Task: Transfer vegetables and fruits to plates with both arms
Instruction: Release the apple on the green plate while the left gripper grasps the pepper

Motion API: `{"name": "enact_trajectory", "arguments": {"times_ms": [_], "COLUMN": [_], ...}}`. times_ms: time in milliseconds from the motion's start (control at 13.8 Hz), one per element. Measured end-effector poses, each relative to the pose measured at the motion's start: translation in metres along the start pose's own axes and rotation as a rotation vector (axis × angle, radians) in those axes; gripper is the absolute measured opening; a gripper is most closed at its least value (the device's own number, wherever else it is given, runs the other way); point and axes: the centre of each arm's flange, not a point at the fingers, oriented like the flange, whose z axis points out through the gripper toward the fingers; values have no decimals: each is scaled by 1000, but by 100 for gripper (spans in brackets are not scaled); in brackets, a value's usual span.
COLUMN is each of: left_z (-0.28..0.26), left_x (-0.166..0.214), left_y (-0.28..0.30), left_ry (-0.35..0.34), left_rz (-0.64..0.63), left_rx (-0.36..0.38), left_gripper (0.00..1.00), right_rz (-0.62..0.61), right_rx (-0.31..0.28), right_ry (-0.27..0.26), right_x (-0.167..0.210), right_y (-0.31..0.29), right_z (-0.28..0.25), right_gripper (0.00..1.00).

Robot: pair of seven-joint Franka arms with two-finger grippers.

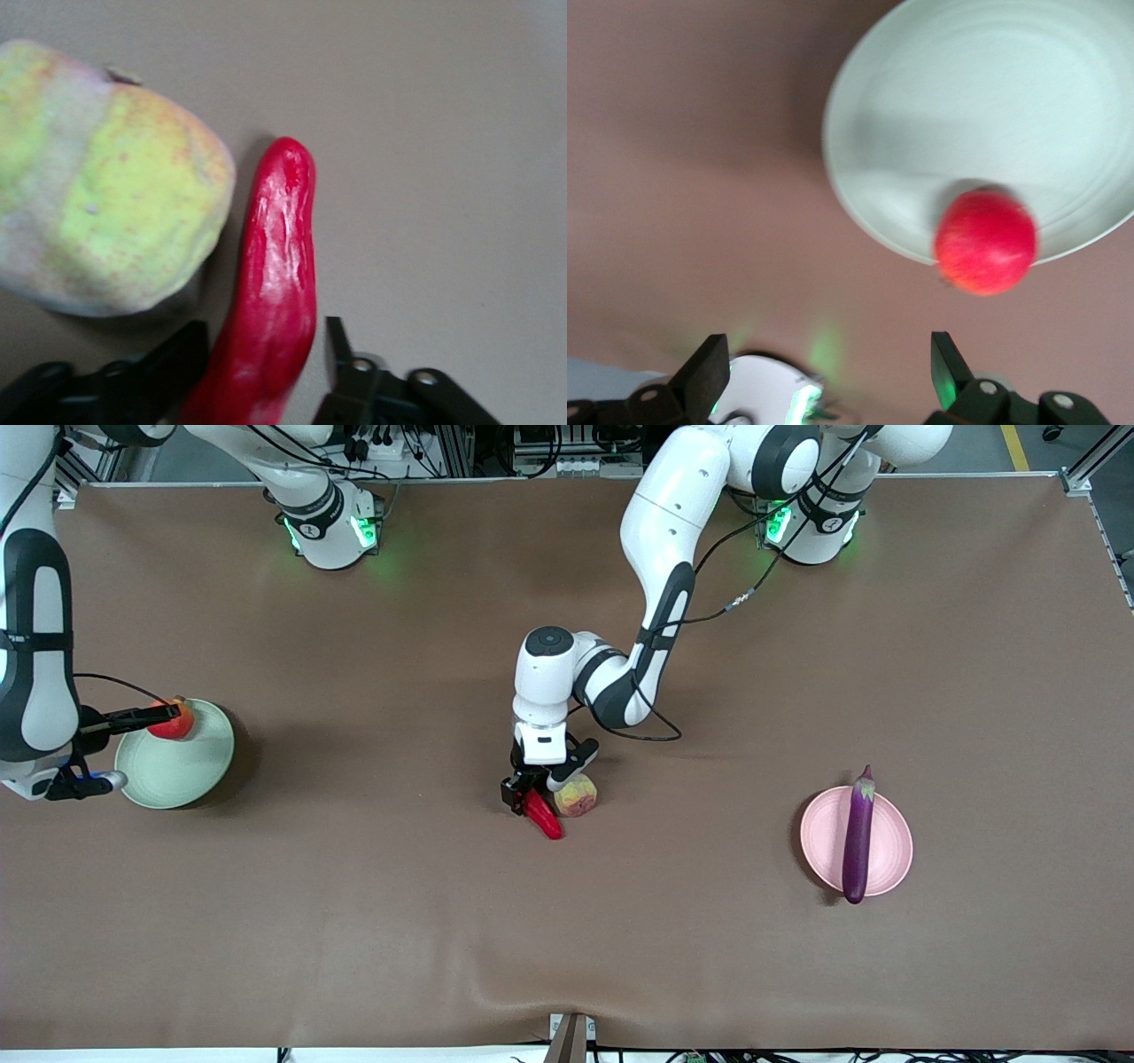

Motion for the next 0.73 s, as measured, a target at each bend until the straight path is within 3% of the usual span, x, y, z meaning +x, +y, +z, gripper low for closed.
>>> {"name": "enact_trajectory", "arguments": {"times_ms": [145,435,725], "left_z": [-5,-56,-123], "left_x": [-3,10,80], "left_y": [5,44,90], "left_ry": [3,16,49], "left_rz": [12,-25,-106], "left_rx": [-8,14,80], "left_gripper": [34,32,32], "right_rz": [54,152,308], "right_rx": [23,94,209], "right_ry": [-25,-58,-68], "right_x": [-1,-5,3], "right_y": [-32,-90,-171], "right_z": [-17,-44,-58], "right_gripper": [100,100,100]}}
